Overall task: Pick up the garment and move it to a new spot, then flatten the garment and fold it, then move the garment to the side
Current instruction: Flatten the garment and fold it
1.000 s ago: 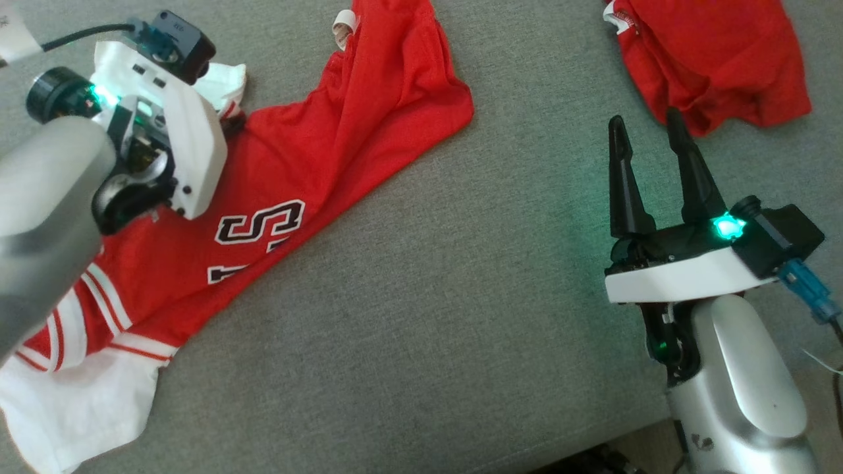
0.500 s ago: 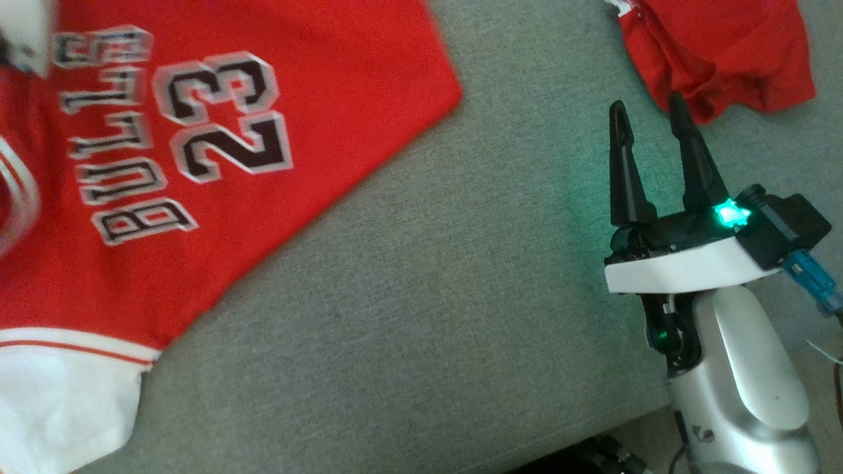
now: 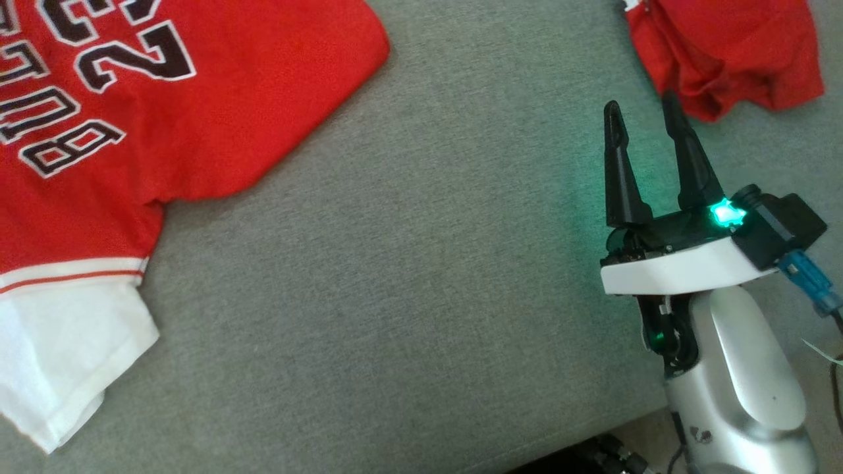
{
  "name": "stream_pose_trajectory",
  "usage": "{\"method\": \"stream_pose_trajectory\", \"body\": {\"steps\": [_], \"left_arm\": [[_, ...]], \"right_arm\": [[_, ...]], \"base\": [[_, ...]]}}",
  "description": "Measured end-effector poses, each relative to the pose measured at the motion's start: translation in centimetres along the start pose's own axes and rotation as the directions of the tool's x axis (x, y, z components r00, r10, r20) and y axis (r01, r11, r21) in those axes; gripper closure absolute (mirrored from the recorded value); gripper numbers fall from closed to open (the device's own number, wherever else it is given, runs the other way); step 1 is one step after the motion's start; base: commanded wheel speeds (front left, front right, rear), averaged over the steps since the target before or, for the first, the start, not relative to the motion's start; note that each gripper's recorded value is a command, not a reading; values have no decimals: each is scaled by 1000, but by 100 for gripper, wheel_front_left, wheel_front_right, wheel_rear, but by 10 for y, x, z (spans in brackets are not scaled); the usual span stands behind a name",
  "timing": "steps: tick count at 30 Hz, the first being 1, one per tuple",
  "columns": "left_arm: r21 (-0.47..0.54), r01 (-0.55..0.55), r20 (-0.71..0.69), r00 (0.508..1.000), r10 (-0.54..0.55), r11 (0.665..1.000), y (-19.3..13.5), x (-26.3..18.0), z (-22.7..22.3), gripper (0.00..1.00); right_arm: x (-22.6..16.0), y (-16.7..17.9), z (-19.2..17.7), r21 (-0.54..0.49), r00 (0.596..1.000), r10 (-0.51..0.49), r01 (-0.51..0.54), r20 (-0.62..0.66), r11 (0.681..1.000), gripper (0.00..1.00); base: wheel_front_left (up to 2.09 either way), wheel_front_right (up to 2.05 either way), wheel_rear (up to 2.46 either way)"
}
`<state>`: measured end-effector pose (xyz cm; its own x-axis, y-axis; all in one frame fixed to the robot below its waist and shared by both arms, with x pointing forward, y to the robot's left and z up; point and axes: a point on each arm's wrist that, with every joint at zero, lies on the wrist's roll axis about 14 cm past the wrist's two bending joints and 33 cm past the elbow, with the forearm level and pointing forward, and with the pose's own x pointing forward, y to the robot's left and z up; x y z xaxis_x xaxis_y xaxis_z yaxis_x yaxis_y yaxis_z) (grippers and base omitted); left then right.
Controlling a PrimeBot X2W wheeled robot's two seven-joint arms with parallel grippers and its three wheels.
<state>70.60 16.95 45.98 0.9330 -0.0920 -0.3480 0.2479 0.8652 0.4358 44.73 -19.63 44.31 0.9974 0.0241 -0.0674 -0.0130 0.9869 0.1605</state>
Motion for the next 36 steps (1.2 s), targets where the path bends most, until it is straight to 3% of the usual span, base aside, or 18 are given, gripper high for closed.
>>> {"method": "stream_pose_trajectory", "body": {"steps": [7, 15, 25, 36], "left_arm": [[-31, 32, 54, 998, -31, 999, -13, -11, 2, 0], [-97, 112, 218, 972, -88, 989, -31, -47, 38, 0], [-317, 188, 360, 931, -65, 930, -40, -129, 63, 0], [-520, 114, 275, 961, 40, 846, -61, -247, -24, 0]], "right_arm": [[4, 10, 2, 1, 1000, 29, -29, 9, 1000, 0], [6, 23, 20, -5, 996, 63, -63, 56, 998, 0], [-6, 47, 40, -15, 988, 117, -116, 105, 993, 0], [-34, 83, 50, -12, 970, 207, -207, 123, 978, 0]], "base": [[0, 0, 0], [0, 0, 0], [0, 0, 0], [0, 0, 0]]}}
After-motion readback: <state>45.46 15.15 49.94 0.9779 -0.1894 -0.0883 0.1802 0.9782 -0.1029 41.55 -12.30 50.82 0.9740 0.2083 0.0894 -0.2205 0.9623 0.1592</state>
